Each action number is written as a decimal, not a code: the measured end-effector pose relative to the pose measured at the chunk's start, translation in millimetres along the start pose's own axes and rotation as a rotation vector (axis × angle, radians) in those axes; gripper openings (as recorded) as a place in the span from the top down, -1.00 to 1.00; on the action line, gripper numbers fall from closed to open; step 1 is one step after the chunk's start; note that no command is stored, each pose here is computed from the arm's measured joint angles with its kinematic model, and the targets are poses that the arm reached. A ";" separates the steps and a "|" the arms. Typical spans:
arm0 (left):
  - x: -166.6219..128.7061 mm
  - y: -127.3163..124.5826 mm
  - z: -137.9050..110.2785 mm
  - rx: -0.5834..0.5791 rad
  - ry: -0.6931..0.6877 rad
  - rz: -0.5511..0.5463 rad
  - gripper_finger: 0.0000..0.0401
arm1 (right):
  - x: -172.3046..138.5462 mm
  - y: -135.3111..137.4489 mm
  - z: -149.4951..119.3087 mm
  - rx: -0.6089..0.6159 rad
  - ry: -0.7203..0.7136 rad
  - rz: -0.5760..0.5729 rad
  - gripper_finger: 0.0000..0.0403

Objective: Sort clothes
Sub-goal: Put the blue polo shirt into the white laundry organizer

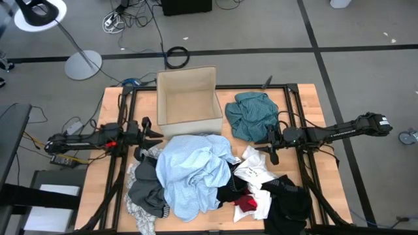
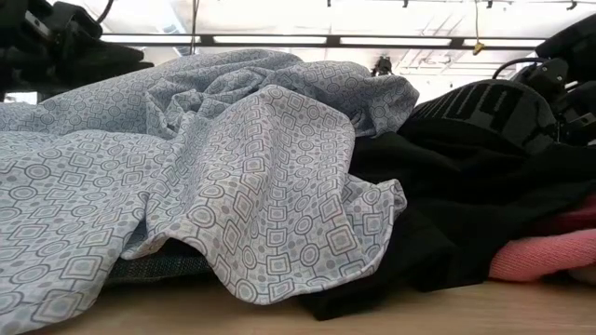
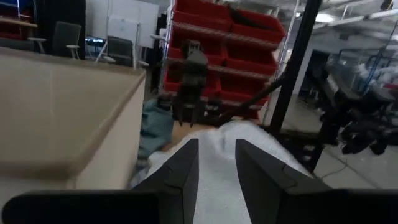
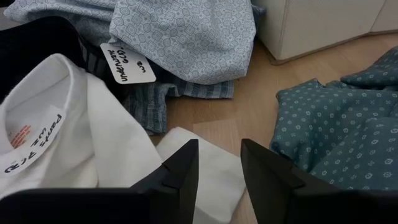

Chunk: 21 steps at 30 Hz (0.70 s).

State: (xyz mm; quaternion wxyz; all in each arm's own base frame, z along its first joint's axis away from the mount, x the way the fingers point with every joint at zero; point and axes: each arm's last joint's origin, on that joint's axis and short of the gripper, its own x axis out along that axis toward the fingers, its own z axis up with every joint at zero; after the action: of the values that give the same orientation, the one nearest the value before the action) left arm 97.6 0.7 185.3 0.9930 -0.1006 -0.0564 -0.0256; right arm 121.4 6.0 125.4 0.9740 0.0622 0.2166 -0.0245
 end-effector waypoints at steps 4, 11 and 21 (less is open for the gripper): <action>0.8 -8.4 19.6 -0.015 0.016 -0.052 0.45 | 0.0 0.0 0.3 0.000 -0.002 0.000 0.39; 14.0 -23.7 49.4 -0.013 0.219 0.008 0.45 | 0.0 0.0 0.3 0.000 -0.003 0.000 0.39; 68.2 -52.0 76.4 0.010 0.536 0.139 0.45 | 0.0 0.0 0.3 0.000 -0.003 0.000 0.39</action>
State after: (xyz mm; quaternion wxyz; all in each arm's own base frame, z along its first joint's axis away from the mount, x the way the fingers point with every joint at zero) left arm 153.8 -37.4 277.8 0.9723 -0.0890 0.2154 0.0171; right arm 121.5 5.9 125.6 0.9743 0.0623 0.2152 -0.0245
